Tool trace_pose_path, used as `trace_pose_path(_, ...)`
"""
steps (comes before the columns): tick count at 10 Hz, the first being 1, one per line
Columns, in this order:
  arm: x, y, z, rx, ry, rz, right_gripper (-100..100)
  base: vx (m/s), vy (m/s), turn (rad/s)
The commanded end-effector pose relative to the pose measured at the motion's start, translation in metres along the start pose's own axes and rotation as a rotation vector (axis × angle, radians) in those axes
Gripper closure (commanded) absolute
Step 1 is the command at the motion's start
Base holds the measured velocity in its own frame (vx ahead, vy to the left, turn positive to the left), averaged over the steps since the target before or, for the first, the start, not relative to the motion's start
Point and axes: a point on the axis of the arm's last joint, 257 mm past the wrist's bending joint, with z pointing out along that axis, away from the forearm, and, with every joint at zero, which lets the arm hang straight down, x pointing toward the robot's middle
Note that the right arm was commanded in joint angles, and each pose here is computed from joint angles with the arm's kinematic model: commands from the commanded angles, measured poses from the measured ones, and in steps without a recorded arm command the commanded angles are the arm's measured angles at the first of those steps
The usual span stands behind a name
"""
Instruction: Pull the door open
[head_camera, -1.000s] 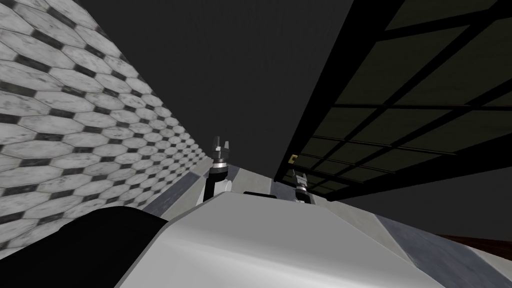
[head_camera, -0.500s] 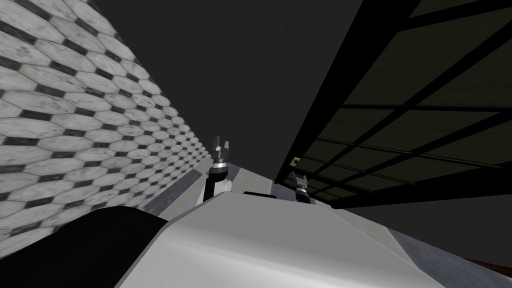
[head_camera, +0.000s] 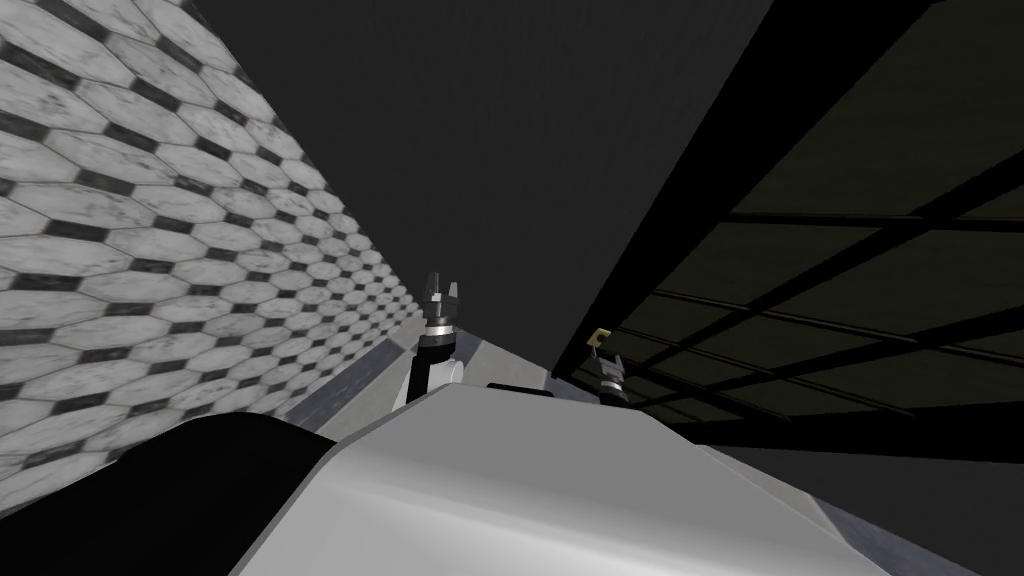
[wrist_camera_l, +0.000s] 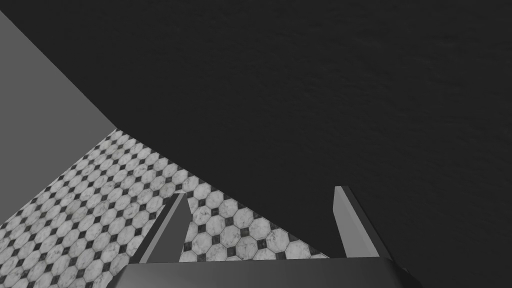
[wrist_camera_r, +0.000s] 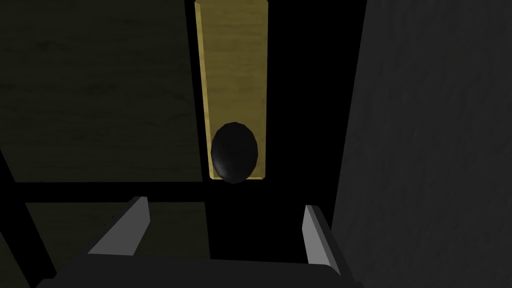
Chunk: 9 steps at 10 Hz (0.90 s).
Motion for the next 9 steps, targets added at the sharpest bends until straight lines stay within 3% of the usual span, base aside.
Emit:
trace_pose_path(1,-0.001,-0.015,-0.0017,0.015,-0.001,0.002,-100,0.217,0.013,0.072)
trace_pose_path(4,-0.002,-0.04,-0.0052,0.038,-0.003,0.002,-100,0.184,-0.029,0.077)
trace_pose_path(5,0.002,-0.033,-0.0091,0.031,0.003,0.003,-100,0.046,0.01,-0.018)
trace_pose_path(6,0.002,-0.033,-0.0091,0.031,0.003,0.003,100,-0.025,0.009,0.012)
trace_pose_path(9,0.002,-0.033,-0.0091,0.031,0.003,0.003,100,-0.011,-0.005,0.001)
